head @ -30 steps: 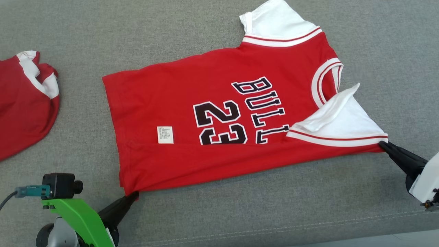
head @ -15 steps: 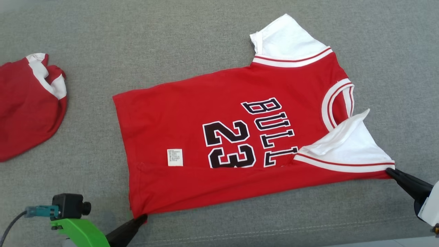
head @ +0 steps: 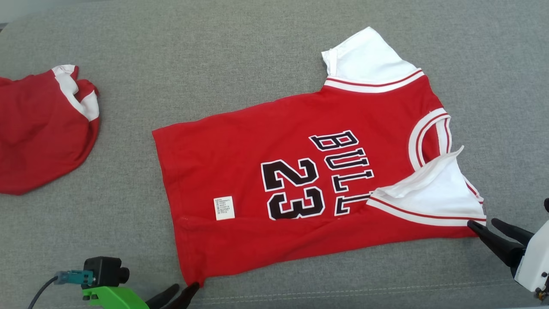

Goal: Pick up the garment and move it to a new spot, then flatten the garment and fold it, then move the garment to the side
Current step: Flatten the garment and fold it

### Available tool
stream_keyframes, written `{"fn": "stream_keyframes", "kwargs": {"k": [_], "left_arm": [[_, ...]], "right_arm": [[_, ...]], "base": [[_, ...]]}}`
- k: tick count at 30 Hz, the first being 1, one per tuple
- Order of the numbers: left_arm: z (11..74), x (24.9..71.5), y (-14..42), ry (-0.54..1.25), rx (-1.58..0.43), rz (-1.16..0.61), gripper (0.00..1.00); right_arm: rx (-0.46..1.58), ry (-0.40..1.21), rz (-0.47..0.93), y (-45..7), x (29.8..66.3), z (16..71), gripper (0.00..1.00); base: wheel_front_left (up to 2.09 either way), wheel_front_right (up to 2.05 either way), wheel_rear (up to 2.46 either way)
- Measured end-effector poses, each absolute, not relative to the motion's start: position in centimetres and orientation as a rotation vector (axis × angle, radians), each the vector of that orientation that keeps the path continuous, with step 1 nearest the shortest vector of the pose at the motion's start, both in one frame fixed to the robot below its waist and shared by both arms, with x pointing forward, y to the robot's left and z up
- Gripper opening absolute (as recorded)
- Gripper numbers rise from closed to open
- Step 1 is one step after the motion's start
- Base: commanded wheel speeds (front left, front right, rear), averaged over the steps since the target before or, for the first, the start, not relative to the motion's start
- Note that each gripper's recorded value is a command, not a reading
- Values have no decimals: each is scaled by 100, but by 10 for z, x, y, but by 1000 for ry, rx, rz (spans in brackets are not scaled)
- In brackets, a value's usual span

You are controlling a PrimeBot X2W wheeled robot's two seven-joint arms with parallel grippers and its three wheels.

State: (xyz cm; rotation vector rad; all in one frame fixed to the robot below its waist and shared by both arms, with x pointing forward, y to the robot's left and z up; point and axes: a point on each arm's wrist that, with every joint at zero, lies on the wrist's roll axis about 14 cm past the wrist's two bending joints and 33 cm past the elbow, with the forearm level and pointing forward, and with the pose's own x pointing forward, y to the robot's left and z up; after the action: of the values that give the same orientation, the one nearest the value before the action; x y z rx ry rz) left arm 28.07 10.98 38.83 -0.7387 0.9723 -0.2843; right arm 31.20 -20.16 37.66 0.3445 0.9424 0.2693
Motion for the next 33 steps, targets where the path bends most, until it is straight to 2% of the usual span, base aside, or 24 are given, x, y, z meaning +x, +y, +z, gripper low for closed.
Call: {"fn": "stream_keyframes", "kwargs": {"k": [7, 10, 15, 21, 25, 33], "left_arm": [[385, 283, 124, 938, -697, -229, 100], [384, 286, 135, 918, -647, -207, 100], [395, 311, 162, 824, -502, -185, 100], [438, 379, 160, 650, -381, -310, 100], [447, 411, 161, 630, -324, -362, 100], [445, 452, 135, 678, -459, -473, 100]], "right_arm": [[226, 944, 255, -218, 316, 378, 100], [162, 889, 236, -230, 329, 387, 100], [112, 681, 242, -230, 383, 428, 100], [41, 501, 267, -223, 446, 470, 100], [5, 447, 294, -213, 484, 486, 100], [-54, 493, 337, -185, 533, 463, 100]], "base": [[0, 0, 0], [0, 0, 0], [0, 0, 0], [0, 0, 0], [0, 0, 0], [0, 0, 0]]}}
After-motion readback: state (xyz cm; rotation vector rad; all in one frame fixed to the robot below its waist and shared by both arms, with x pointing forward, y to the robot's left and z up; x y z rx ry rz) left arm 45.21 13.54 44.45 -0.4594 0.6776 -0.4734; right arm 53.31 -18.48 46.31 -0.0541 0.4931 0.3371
